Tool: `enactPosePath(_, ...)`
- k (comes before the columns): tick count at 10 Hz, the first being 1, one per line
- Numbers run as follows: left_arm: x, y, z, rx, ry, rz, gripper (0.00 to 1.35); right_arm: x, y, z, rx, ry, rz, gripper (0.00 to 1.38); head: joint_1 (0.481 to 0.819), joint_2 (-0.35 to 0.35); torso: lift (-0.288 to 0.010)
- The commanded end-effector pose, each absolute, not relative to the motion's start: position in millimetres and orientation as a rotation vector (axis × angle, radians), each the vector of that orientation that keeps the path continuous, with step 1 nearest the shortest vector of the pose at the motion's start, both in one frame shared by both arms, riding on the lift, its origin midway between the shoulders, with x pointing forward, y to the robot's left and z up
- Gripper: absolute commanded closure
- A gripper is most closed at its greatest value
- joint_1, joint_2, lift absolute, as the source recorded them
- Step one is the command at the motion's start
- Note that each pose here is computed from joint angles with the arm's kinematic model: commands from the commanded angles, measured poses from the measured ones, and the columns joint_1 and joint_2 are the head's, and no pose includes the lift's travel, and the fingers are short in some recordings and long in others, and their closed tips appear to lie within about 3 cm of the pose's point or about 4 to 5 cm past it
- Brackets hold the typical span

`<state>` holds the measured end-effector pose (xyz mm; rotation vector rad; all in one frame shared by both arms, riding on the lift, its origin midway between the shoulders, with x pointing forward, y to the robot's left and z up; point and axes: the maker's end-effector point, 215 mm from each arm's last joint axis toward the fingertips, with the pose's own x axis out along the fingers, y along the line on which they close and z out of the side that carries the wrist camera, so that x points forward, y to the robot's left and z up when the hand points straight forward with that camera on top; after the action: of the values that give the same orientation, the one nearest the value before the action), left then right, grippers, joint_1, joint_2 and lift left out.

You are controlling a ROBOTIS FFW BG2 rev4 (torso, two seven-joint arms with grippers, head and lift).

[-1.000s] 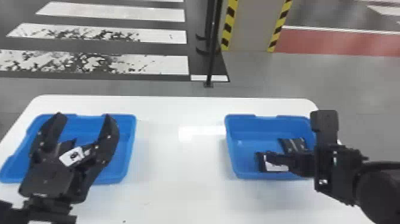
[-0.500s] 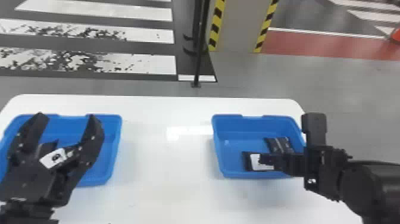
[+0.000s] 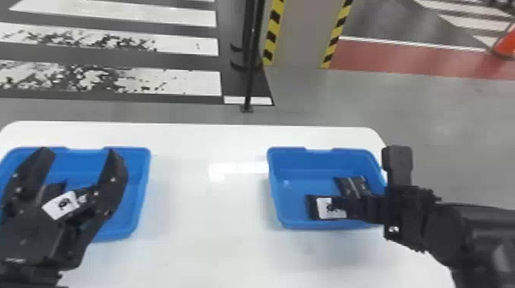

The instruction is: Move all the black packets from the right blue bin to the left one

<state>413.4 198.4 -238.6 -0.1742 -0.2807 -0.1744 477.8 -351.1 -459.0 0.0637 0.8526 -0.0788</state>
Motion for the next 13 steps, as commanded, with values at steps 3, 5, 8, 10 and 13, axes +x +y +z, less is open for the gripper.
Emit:
enactPosePath(3,413.5,197.1,-240.3,-0.176,-0.278,-0.177,0.17,484.7,-342.4,-473.5,0.119,0.859,-0.042,0.58,0.695,-0.186,-0.14)
enactPosePath(5,414.0,196.2,-239.3,-0.177,-0.281,-0.179,0.17,483.5,-333.7,-477.5,0.128,0.87,-0.024,0.89,0.695,-0.178,-0.14)
enactPosePath(8,414.2,196.6,-241.9,-0.181,-0.276,-0.178,0.17,482.3,-312.1,-482.9,0.209,0.862,0.028,1.12,0.695,-0.163,-0.14)
enactPosePath(10,413.6,198.1,-236.6,-0.186,-0.293,-0.175,0.18,488.1,-307.2,-461.9,0.241,0.762,0.038,1.13,0.695,-0.144,-0.14)
enactPosePath(13,413.1,193.0,-228.3,-0.205,-0.323,-0.186,0.18,493.1,-271.9,-397.2,0.34,0.591,0.139,1.13,0.695,-0.116,-0.14)
